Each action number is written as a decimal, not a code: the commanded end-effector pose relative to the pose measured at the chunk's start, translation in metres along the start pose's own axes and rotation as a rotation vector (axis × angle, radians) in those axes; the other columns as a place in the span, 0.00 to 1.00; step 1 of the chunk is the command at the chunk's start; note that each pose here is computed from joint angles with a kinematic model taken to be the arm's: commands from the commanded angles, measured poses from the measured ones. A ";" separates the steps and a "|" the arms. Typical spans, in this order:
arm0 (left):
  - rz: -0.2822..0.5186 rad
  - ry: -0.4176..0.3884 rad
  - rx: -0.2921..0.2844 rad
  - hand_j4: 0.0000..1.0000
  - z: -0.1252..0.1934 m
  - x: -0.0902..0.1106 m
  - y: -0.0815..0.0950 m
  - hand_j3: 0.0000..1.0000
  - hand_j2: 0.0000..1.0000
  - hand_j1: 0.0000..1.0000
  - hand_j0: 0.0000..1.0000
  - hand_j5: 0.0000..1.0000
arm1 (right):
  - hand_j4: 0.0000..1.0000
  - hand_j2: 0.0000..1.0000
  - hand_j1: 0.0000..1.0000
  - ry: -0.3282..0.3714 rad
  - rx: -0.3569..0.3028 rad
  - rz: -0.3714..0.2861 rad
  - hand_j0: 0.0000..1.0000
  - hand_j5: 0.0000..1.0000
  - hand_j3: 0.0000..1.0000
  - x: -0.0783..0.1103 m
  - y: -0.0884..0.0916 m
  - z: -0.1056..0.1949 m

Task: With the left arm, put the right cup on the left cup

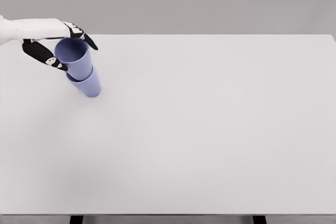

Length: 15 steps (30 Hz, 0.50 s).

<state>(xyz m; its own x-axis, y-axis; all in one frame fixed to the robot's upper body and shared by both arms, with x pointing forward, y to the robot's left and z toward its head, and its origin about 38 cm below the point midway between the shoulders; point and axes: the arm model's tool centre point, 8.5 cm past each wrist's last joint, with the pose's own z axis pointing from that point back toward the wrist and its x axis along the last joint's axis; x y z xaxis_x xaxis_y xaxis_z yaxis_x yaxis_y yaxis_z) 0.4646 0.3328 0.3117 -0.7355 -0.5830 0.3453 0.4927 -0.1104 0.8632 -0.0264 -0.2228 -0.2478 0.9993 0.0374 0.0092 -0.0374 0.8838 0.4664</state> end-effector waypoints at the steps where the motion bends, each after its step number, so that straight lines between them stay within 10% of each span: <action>1: 0.005 0.002 0.008 1.00 0.002 0.000 0.001 1.00 1.00 1.00 1.00 1.00 | 1.00 1.00 1.00 0.000 0.001 0.001 1.00 1.00 1.00 0.000 0.000 0.000; 6: 0.001 -0.004 0.021 1.00 0.005 0.003 0.006 1.00 1.00 1.00 1.00 1.00 | 1.00 1.00 1.00 0.000 0.001 0.001 1.00 1.00 1.00 0.000 0.000 0.000; 12: -0.055 -0.209 0.076 1.00 0.071 0.111 0.016 1.00 1.00 1.00 1.00 1.00 | 1.00 1.00 1.00 0.000 0.001 0.001 1.00 1.00 1.00 0.000 0.000 0.000; 15: 0.008 -0.224 0.046 1.00 0.060 0.103 -0.006 1.00 1.00 1.00 1.00 1.00 | 1.00 1.00 1.00 0.000 0.001 0.001 1.00 1.00 1.00 0.000 0.000 0.000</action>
<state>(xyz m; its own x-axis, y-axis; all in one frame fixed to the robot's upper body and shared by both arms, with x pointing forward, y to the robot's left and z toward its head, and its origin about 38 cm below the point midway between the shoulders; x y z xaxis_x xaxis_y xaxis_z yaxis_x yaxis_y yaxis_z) 0.3697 0.3257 0.3464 -0.7998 -0.4161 0.4327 0.5037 -0.0729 0.8608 -0.0264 -0.2228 -0.2478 0.9993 0.0375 0.0091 -0.0374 0.8838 0.4664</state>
